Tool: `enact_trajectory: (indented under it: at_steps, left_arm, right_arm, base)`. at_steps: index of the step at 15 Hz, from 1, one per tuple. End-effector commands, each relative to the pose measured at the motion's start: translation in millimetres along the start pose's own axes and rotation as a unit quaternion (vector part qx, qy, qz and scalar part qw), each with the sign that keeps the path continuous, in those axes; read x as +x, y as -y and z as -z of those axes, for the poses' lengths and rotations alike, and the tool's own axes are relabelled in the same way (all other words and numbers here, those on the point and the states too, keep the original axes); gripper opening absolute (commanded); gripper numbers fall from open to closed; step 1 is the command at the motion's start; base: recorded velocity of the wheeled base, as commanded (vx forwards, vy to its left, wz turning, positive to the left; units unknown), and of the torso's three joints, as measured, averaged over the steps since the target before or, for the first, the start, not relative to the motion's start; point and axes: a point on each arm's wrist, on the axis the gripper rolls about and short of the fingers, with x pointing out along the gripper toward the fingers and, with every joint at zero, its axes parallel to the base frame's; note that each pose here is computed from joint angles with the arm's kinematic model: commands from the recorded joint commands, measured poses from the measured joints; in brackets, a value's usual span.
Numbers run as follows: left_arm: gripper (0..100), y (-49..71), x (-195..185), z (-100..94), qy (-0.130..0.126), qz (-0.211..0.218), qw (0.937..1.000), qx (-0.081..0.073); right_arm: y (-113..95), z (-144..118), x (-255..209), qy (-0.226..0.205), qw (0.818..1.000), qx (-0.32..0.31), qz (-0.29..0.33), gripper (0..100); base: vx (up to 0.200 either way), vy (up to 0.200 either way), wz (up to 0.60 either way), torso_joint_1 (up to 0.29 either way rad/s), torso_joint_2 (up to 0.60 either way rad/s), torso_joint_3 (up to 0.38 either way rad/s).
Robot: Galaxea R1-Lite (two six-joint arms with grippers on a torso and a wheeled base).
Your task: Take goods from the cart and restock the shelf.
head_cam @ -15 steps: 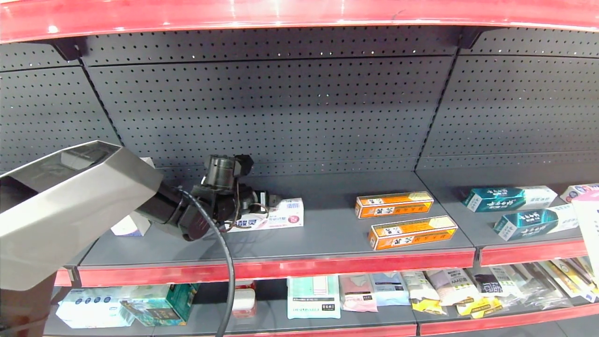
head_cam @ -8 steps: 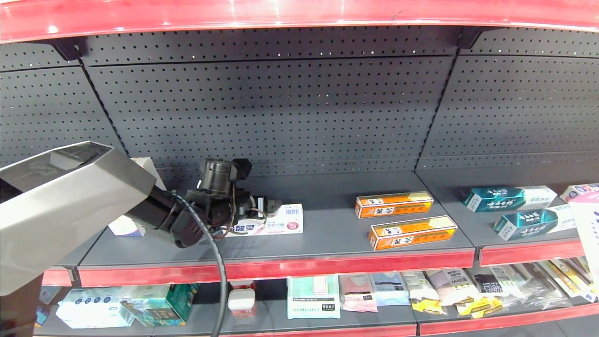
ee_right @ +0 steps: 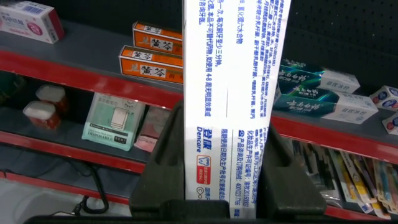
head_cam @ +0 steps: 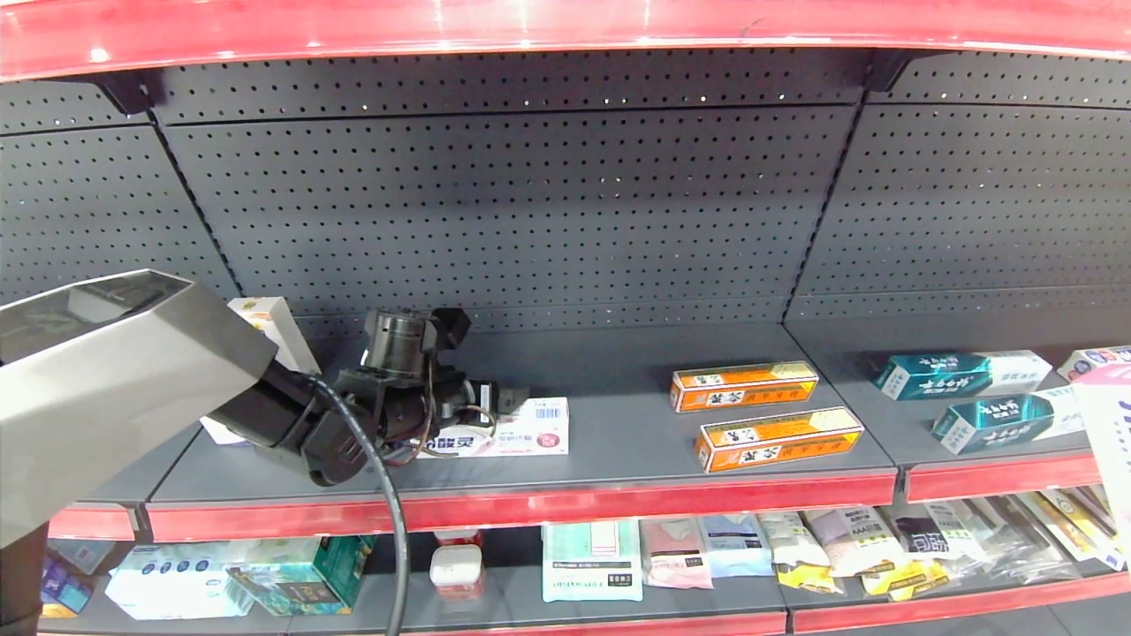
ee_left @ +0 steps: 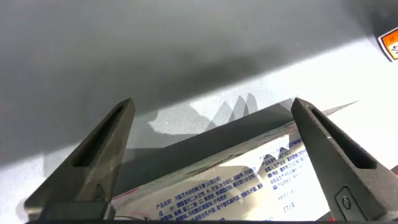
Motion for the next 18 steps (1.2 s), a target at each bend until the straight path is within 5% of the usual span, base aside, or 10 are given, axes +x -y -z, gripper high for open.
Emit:
enact_trajectory:
  at_steps: [1, 18]
  left_arm:
    - [100, -0.2, -3.9, 3.9, -0.003, -0.001, 1.0000, -0.001]
    - [100, 2.7, -31.1, 8.9, -0.011, 0.007, 0.9999, -0.001]
  right_arm:
    - [0.0, -0.1, 0.2, 0.000, 1.000, 0.000, 0.000, 0]
    - [-0.3, 0.7, 0.1, -0.001, 1.000, 0.001, -0.002, 0]
  base:
    - [0.000, 0.000, 0.00, 0.000, 0.00, 0.000]
    - [0.000, 0.000, 0.00, 0.000, 0.00, 0.000]
